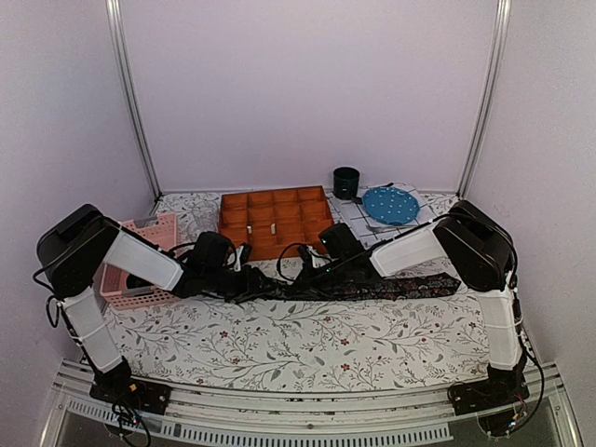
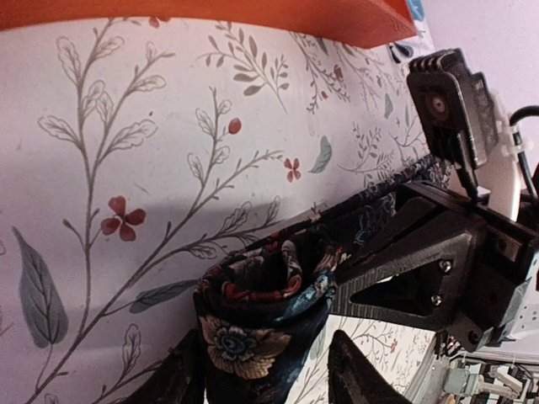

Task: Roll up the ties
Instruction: Roll the tie at the center of the board.

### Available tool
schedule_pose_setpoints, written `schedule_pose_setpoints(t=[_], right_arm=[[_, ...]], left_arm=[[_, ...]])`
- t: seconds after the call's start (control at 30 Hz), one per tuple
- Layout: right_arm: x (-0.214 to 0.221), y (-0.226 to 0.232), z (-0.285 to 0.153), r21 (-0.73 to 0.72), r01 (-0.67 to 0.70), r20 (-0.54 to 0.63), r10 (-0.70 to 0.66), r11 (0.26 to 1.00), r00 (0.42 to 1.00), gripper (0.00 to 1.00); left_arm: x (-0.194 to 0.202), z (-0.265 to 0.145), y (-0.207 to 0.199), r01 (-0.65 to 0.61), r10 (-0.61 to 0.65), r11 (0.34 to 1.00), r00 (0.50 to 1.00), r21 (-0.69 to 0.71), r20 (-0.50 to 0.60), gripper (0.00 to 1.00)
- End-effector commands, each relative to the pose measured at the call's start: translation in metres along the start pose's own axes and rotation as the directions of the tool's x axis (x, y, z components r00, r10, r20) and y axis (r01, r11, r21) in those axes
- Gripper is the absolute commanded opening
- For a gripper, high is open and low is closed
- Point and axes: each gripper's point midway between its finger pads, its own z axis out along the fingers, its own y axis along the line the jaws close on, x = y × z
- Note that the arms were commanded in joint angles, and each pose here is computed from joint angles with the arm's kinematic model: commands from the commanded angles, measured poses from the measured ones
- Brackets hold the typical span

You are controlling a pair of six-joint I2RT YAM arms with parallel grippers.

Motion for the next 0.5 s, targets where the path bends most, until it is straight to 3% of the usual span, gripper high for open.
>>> schedule_pose_setpoints(t=[0.0, 0.23, 0.47], right_arm=[[0.023, -0.054, 0.015, 0.101, -0.084, -0.051, 0.089, 0.991, 0.995, 0.0], [0.023, -0.051, 0.014, 0.093, -0.086, -0.05, 0.09, 0.992, 0.995, 0.0], [0.015, -0.033, 0.006, 0.062, -0.066, -0.035, 0.069, 0.996, 0.997, 0.0]], left_arm=[[0.0, 0.002, -0.002, 0.008, -0.008, 0.998, 1.0, 0.055, -0.006, 0.46], [-0.002, 0.002, -0.006, 0.009, -0.009, 0.997, 1.0, 0.075, 0.002, 0.19], [-0.005, 0.002, -0.003, 0.008, -0.008, 0.999, 1.0, 0.039, 0.006, 0.0]])
